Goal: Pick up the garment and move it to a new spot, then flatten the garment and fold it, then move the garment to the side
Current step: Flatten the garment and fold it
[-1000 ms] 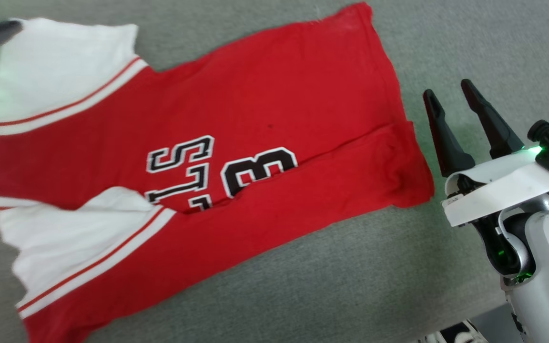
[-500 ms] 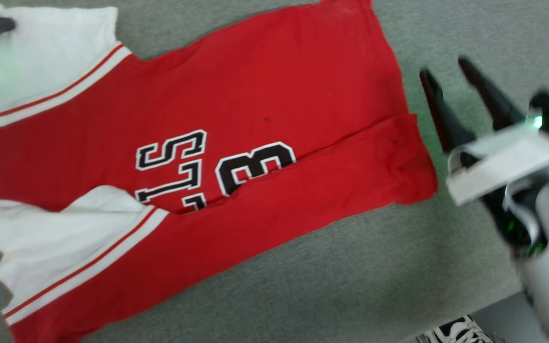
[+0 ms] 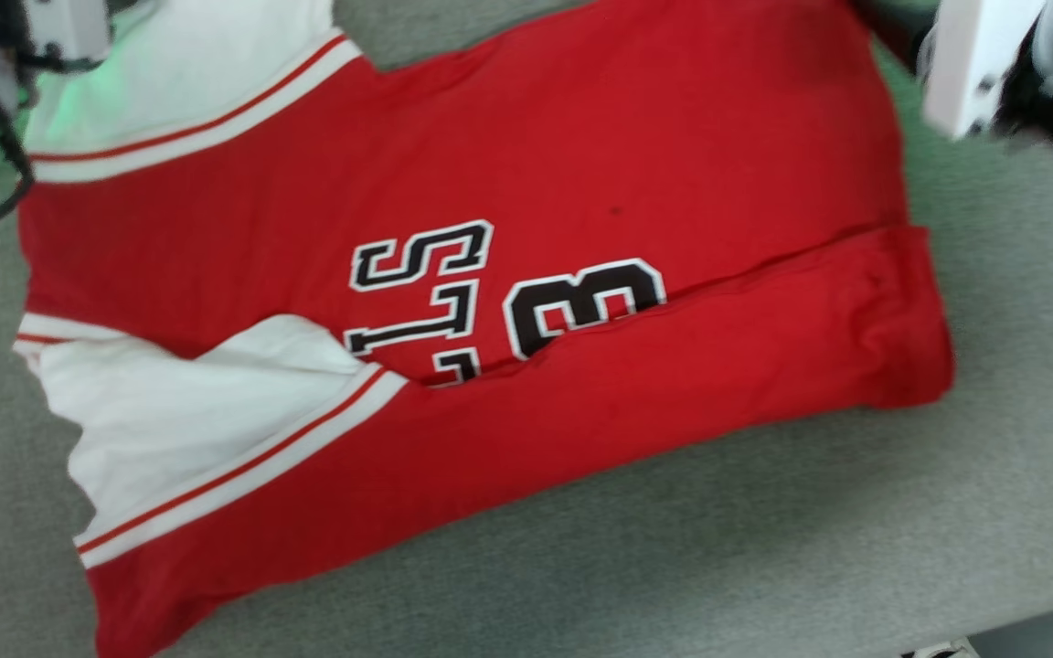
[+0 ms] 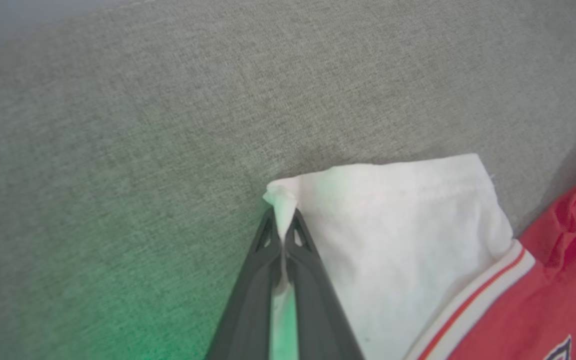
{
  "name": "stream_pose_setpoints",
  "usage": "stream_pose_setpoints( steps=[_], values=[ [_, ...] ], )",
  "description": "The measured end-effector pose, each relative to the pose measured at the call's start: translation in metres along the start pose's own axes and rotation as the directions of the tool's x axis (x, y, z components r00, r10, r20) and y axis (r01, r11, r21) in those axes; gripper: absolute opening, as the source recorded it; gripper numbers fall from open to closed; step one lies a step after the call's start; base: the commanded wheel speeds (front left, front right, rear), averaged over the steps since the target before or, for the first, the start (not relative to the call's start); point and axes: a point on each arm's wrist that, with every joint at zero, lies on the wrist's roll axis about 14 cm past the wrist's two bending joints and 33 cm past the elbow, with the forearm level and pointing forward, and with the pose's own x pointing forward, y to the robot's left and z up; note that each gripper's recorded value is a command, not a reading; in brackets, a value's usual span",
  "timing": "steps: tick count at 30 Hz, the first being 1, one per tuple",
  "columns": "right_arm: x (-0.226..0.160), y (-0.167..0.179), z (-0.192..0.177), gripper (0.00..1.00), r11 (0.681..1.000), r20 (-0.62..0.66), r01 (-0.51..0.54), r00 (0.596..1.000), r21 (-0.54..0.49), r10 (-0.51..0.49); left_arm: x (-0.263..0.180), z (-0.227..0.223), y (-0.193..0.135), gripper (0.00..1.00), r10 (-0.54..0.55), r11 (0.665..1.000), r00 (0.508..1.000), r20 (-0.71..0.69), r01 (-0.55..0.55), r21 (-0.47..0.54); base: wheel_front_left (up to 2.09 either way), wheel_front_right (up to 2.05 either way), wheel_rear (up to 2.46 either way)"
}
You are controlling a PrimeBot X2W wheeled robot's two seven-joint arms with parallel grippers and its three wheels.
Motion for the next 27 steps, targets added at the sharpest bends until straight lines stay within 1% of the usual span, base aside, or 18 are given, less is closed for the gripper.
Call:
stream_pose_setpoints(
  steps=[2,6,7,11,12,14,15,19,21,27],
  values=[
    [0.01,-0.004,-0.003,1.0,1.0,-0.058,0.01,0.998,-0.003,-0.01,0.002,-0.001,0.001,0.0,-0.007,1.0,1.0,0.004,0.007,0.0,0.0,0.0,0.0],
    [0.029,0.003,-0.022,1.0,1.0,-0.162,-0.012,0.987,0.029,0.016,0.003,-0.004,0.007,0.0,-0.008,1.0,1.0,0.01,0.008,-0.003,0.0,0.0,0.0],
    [0.032,0.005,-0.025,1.0,1.0,-0.182,-0.015,0.983,0.021,0.019,0.004,-0.005,0.009,0.0,-0.009,1.0,1.0,0.013,0.009,-0.007,0.0,0.0,0.0],
    [0.041,0.01,-0.027,1.0,0.999,-0.196,-0.033,0.98,0.007,0.033,0.005,-0.006,0.012,0.0,-0.011,1.0,1.0,0.02,0.011,-0.01,0.0,0.0,0.0],
    [0.042,0.01,-0.026,0.42,0.999,-0.192,-0.035,0.981,0.005,0.035,0.005,-0.006,0.012,0.0,-0.013,1.0,1.0,0.023,0.013,-0.01,0.0,0.0,0.0],
    [0.042,0.01,-0.023,0.04,0.999,-0.168,-0.037,0.985,0.0,0.037,0.003,-0.004,0.011,0.0,-0.018,1.0,0.999,0.047,0.019,-0.015,0.0,0.0,0.0],
    [0.041,0.011,-0.02,0.0,0.999,-0.151,-0.041,0.988,-0.001,0.041,0.002,-0.002,0.01,0.0,-0.018,1.0,0.998,0.062,0.019,-0.011,0.0,0.0,0.0],
    [0.033,0.014,-0.01,0.0,0.998,-0.069,-0.055,0.996,-0.002,0.055,-0.009,0.003,-0.003,0.0,-0.04,0.999,0.987,0.154,0.04,0.008,0.0,0.0,0.0],
    [0.025,0.014,-0.006,0.0,0.998,-0.026,-0.061,0.998,-0.001,0.061,-0.017,0.006,-0.016,0.0,-0.075,0.997,0.974,0.214,0.075,0.01,0.0,0.0,0.0],
    [-0.003,0.029,-0.017,0.0,0.993,0.006,-0.115,0.993,-0.009,0.115,-0.069,0.008,-0.047,0.0,-0.148,0.989,0.922,0.358,0.138,0.054,0.0,0.0,0.0]
  ],
)
